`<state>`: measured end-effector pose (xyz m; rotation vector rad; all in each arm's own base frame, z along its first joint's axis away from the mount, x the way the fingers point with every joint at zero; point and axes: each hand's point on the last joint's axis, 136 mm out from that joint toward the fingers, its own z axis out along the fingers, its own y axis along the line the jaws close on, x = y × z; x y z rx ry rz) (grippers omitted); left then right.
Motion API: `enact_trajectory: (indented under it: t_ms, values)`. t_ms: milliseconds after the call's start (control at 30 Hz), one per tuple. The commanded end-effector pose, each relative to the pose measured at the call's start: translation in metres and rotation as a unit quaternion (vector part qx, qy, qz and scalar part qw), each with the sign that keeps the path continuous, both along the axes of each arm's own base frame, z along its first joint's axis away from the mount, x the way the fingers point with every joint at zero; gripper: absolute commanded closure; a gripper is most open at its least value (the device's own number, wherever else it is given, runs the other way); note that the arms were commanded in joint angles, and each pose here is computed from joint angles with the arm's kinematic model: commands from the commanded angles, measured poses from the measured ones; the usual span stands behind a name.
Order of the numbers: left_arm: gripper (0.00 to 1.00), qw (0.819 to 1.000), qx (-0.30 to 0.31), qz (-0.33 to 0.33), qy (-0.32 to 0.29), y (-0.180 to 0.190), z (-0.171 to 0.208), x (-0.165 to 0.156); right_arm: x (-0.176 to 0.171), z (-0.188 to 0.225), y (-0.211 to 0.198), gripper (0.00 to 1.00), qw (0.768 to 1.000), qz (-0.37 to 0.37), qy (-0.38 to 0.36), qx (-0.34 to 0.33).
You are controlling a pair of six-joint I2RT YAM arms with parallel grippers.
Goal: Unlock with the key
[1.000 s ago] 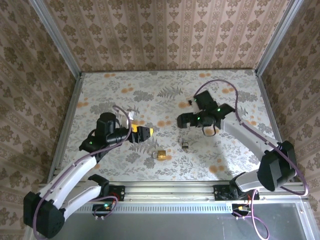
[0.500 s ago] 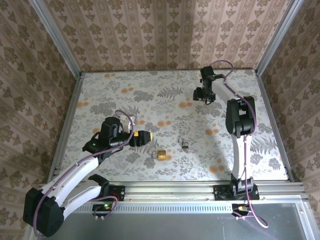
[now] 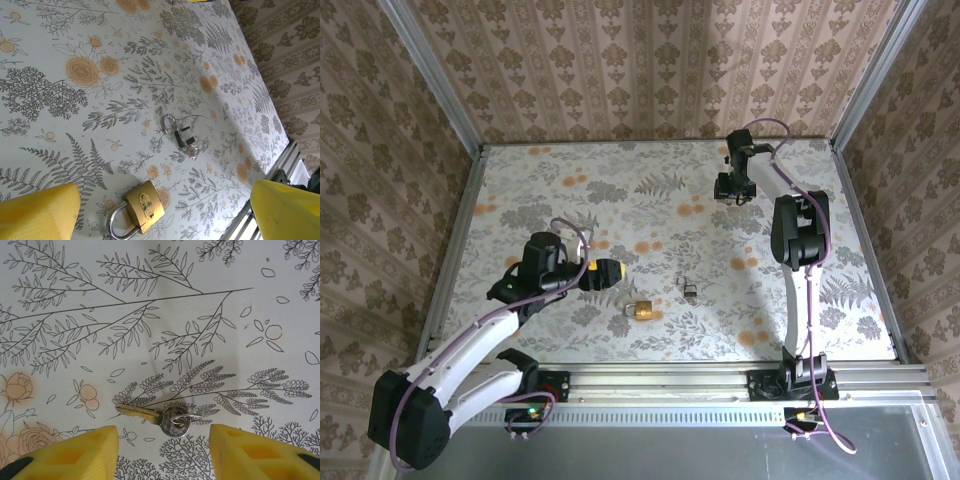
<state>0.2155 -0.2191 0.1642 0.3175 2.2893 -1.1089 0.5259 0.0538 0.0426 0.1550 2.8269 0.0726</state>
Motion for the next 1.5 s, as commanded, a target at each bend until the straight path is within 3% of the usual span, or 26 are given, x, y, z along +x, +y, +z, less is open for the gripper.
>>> enact_trajectory:
  t_ms: [0, 300, 633, 833, 1033, 1100, 1200, 1367, 1467]
  values:
    - [0.12, 1.0, -0.005, -0.008, -0.011, -0.002, 0.003, 0.002, -0.006, -0.014, -0.01, 0.52, 1.0, 0.004, 0.027, -0.016]
    - [0.12, 1.0, -0.005, -0.007, -0.01, -0.003, 0.003, 0.005, -0.007, -0.028, -0.013, 0.62, 0.998, 0.011, 0.048, -0.025]
    - [0.13, 1.0, -0.007, -0.014, -0.015, -0.008, 0.008, 0.011, -0.015, -0.027, -0.004, 1.0, 0.997, 0.026, 0.064, -0.016]
    - [0.13, 0.999, -0.032, 0.002, -0.024, -0.018, 0.021, 0.03, -0.024, 0.026, 0.014, 1.0, 0.999, 0.02, 0.0, 0.024]
    - [0.15, 0.985, -0.171, 0.002, -0.036, -0.078, 0.069, 0.066, -0.059, 0.127, 0.059, 1.0, 0.987, 0.081, -0.09, 0.101]
    - [0.15, 0.975, -0.22, 0.022, -0.012, -0.094, 0.083, 0.083, -0.081, 0.156, 0.08, 1.0, 0.978, 0.121, -0.112, 0.129]
    - [0.17, 0.945, -0.316, 0.05, 0.063, -0.112, 0.097, 0.103, -0.118, 0.193, 0.108, 1.0, 0.963, 0.178, -0.144, 0.146]
    - [0.18, 0.867, -0.439, 0.1, 0.213, -0.125, 0.085, 0.108, -0.169, 0.232, 0.144, 1.0, 0.937, 0.25, -0.181, 0.166]
    - [0.17, 0.839, -0.473, 0.114, 0.245, -0.131, 0.083, 0.099, -0.192, 0.239, 0.164, 1.0, 0.92, 0.284, -0.195, 0.189]
